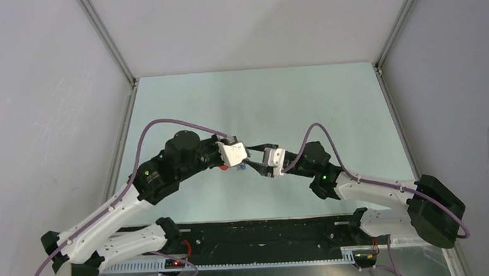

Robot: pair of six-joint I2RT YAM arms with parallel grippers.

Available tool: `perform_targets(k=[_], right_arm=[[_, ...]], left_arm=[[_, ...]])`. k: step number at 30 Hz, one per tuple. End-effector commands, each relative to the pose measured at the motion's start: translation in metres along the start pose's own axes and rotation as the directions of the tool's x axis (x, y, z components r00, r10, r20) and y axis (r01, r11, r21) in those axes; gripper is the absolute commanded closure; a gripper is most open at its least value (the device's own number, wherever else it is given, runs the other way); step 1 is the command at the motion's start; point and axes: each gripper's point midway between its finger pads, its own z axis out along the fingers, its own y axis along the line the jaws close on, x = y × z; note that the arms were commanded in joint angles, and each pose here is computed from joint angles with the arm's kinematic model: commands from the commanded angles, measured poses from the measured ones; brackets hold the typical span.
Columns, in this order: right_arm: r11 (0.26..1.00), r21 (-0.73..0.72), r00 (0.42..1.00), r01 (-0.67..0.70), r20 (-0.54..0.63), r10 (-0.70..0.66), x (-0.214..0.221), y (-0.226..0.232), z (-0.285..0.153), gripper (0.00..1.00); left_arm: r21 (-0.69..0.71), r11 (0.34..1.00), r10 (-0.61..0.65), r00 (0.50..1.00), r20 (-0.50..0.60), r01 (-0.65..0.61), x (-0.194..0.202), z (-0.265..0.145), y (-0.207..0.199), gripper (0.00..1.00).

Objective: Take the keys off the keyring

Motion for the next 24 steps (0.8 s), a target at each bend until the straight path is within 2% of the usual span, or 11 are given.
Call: perform_targets(k=[1,9,24], right_arm=[[0.993,0.030,0.987,-0.115,0.117,0.111,-0.033,-0.015,0.000,0.58],[0.972,0.012,0.960,-0.236,0.161,0.231,-0.050,-0.023,0.013,0.62],[0.958,0.052,0.943,-0.282,0.199,0.267,-0.048,-0.038,0.030,0.68]], left_arm=[[-0.077,0.997,-0.012,0.996,0.091,0.019,-0.028,-0.009,0.024,1.00],[-0.068,0.997,-0.015,0.996,0.091,0.021,-0.029,-0.006,0.023,1.00],[-0.065,0.998,-0.012,0.995,0.102,0.019,-0.031,-0.008,0.022,1.00]])
